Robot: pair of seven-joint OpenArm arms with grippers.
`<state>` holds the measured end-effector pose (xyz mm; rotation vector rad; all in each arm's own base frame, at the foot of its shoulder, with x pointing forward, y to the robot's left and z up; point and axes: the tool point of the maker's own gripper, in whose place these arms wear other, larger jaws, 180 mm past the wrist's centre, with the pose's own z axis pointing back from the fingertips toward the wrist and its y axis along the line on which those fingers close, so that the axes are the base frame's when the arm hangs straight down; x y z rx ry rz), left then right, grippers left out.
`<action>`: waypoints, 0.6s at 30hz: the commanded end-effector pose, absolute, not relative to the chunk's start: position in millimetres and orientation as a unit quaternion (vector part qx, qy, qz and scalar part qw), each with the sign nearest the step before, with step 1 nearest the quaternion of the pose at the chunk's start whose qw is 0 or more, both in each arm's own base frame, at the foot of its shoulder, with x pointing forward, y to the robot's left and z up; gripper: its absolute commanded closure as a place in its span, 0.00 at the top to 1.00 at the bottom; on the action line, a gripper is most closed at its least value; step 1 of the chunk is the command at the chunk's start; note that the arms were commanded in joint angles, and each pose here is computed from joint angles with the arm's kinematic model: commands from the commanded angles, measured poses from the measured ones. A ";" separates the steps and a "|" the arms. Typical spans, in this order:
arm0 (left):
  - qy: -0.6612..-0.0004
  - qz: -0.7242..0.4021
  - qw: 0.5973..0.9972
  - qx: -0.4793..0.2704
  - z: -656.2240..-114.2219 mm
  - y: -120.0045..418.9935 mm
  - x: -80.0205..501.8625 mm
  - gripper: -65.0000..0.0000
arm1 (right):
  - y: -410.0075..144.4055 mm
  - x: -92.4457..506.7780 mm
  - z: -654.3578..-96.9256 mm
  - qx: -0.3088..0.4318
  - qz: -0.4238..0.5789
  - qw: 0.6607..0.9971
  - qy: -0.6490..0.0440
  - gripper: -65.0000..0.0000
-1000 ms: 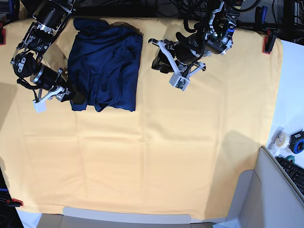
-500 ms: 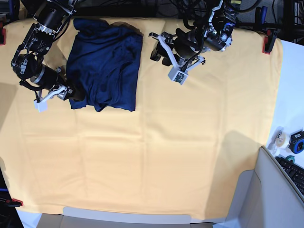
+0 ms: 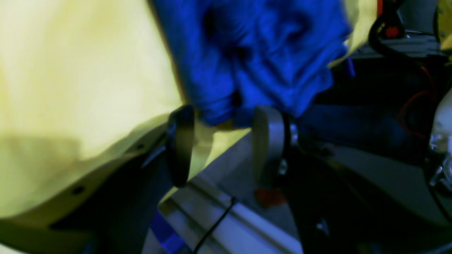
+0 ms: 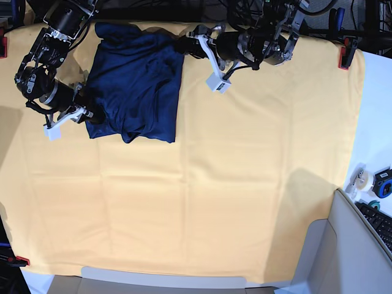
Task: Fold the T-shirt properly
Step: 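Grasp the bundle's opposite edge with the left gripper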
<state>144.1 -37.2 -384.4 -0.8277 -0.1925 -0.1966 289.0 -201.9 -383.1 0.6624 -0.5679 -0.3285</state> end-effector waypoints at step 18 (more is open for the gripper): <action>-0.080 -0.083 0.894 -0.432 -382.0 -45.5 159.3 0.46 | -198.0 290.0 -379.7 0.324 -0.154 0.891 -0.279 0.02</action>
